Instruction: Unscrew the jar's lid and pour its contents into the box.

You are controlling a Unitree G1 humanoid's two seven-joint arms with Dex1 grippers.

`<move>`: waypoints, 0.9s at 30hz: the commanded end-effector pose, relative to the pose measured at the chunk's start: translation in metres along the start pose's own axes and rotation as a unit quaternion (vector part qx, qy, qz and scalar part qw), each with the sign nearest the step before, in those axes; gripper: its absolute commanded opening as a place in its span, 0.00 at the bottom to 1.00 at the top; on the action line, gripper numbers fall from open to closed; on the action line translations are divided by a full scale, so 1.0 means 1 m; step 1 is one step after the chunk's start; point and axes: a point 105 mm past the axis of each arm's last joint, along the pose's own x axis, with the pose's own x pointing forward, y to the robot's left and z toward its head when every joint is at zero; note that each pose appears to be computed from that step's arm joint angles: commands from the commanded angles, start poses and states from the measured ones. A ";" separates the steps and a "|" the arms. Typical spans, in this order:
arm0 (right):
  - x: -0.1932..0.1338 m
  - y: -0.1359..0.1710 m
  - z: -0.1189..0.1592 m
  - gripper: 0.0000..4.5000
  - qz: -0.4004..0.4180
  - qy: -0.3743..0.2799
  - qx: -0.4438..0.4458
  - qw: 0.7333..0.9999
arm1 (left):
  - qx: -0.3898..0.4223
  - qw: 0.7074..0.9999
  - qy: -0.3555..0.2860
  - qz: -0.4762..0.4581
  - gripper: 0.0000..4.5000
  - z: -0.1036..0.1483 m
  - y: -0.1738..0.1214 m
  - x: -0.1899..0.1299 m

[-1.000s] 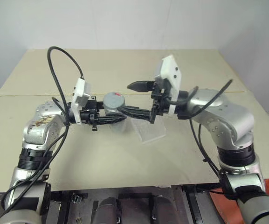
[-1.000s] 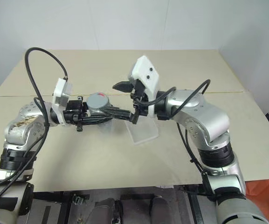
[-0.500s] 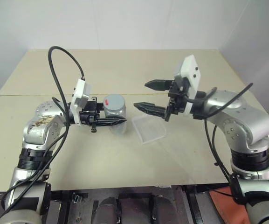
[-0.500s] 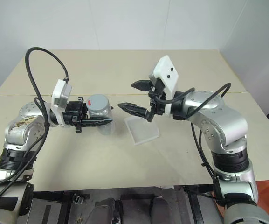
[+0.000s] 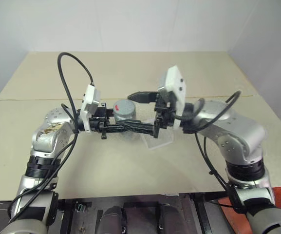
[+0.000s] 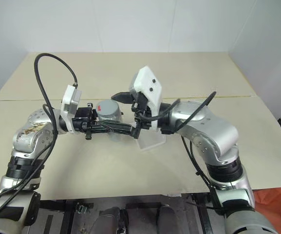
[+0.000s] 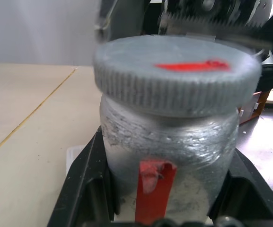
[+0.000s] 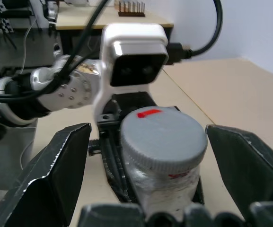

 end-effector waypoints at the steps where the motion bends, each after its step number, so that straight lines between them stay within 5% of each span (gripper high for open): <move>1: 0.003 -0.003 0.011 0.99 -0.008 -0.012 -0.021 1.000 | 0.035 0.999 -0.009 -0.010 0.43 0.013 -0.003 0.003; 10: 0.006 -0.006 0.015 0.99 -0.005 -0.019 -0.018 1.000 | 0.038 0.999 -0.008 -0.012 0.43 0.013 -0.002 0.003; 17: 0.005 -0.002 0.020 0.61 0.006 -0.030 -0.016 0.999 | 0.037 0.999 -0.006 -0.012 0.43 0.010 -0.003 0.003; 27: -0.022 -0.036 0.055 0.61 -0.077 -0.093 0.010 0.993 | 0.038 0.999 0.011 -0.002 0.43 0.002 0.000 -0.004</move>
